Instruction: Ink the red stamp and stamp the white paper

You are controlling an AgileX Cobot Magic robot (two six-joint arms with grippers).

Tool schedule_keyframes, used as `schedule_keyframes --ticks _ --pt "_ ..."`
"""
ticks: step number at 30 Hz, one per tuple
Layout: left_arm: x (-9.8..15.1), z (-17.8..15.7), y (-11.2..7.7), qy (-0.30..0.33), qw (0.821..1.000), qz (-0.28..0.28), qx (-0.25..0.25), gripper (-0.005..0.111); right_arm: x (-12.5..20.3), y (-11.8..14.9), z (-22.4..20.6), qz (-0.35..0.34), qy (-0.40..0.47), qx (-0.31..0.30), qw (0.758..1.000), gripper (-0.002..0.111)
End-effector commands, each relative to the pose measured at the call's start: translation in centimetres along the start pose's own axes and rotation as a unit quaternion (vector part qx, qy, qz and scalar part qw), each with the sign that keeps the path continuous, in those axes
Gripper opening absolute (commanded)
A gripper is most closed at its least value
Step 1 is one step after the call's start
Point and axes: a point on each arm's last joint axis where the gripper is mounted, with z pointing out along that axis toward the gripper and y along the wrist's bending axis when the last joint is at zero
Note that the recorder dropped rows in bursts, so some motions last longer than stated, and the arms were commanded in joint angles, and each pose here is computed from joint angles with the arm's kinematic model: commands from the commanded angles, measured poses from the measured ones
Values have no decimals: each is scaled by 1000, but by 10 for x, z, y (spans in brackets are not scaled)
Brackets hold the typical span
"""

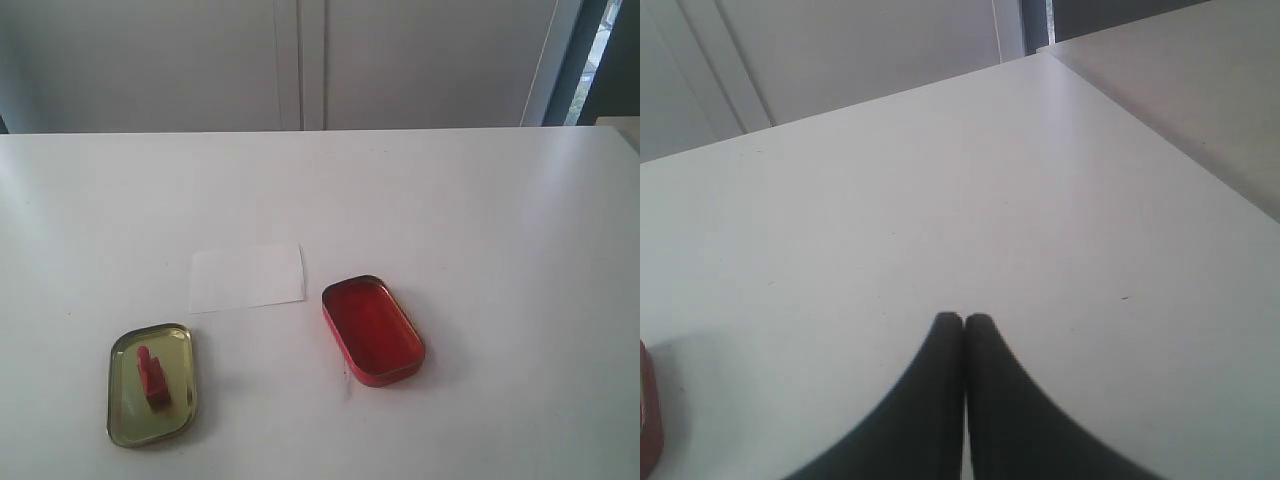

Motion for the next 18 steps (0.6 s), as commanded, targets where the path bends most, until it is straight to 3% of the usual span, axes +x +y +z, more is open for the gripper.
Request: schedule_keyframes --ticks 1,9,18 --pt "-16 10 -2 7 998 22 61 0 0 0 0 0 -4 2 1000 0" --pt "-47 38 -22 52 986 115 107 0 0 0 0 0 -4 2 1000 0" --pt "-64 61 -47 75 958 238 140 0 0 0 0 0 -4 2 1000 0"
